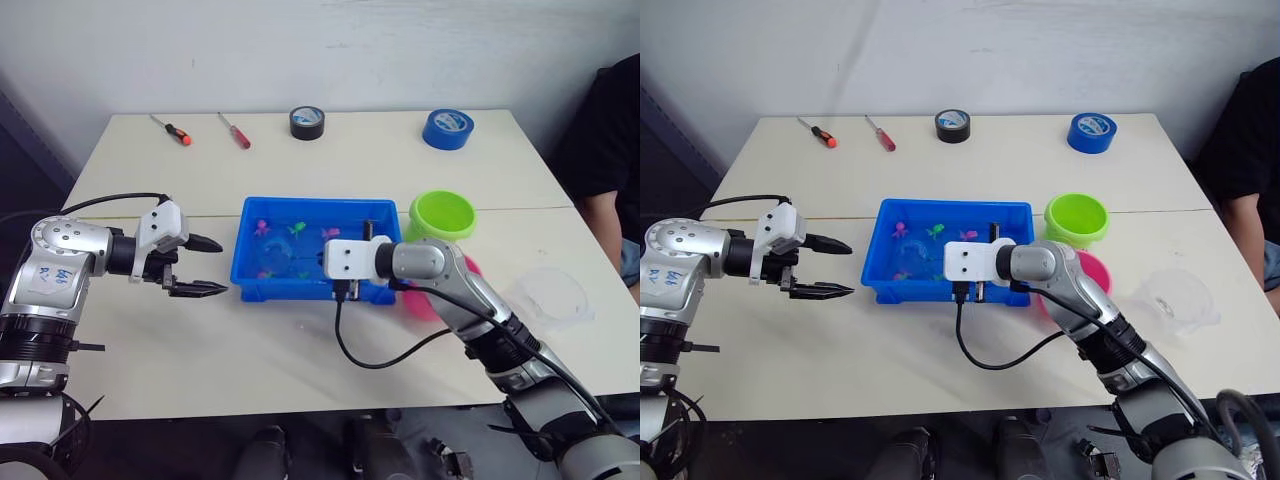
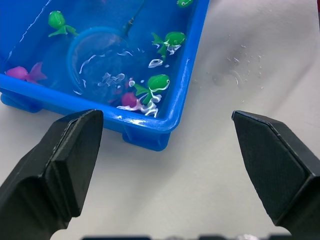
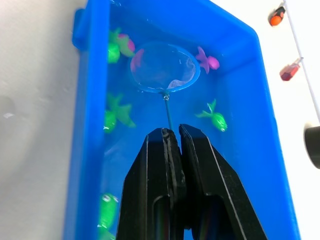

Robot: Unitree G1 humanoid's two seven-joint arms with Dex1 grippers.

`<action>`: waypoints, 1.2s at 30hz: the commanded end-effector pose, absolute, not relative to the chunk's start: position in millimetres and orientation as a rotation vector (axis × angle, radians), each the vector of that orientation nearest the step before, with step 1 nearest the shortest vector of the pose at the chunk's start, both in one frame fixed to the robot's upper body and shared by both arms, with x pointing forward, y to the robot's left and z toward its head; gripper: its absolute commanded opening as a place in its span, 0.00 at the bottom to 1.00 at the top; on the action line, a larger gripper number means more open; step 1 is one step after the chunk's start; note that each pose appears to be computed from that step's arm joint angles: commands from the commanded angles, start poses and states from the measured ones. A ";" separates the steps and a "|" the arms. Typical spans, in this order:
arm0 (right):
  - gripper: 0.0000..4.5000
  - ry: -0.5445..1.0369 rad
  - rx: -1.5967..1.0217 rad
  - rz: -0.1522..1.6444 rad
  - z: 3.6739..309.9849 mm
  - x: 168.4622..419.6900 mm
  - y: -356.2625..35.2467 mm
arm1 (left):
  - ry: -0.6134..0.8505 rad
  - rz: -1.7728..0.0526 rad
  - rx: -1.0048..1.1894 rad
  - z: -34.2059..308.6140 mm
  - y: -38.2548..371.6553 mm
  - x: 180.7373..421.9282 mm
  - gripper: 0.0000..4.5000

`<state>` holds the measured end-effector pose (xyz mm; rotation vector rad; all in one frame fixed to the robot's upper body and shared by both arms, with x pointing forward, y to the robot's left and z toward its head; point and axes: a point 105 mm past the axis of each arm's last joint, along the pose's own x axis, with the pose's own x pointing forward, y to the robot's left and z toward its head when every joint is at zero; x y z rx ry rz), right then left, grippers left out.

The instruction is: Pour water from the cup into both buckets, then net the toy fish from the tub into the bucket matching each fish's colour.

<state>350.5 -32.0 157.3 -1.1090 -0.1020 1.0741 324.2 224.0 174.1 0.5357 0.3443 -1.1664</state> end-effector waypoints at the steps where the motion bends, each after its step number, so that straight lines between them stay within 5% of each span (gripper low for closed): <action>1: 0.00 -0.147 -1.128 1.020 173.4 356.3 -35.8 | 0.324 -1.161 0.556 181.0 224.8 323.1 0.99; 9: 0.00 -0.130 -0.941 0.969 198.4 355.0 -46.3 | 0.323 -1.159 0.555 179.9 225.1 323.0 0.99; 21: 0.00 -0.072 -1.047 0.971 178.1 355.6 -58.0 | 0.310 -1.163 0.558 181.5 222.5 326.6 0.99; 36: 0.00 -0.020 -0.866 1.056 164.4 358.8 -18.9 | 0.296 -1.104 0.565 189.4 234.6 333.2 0.99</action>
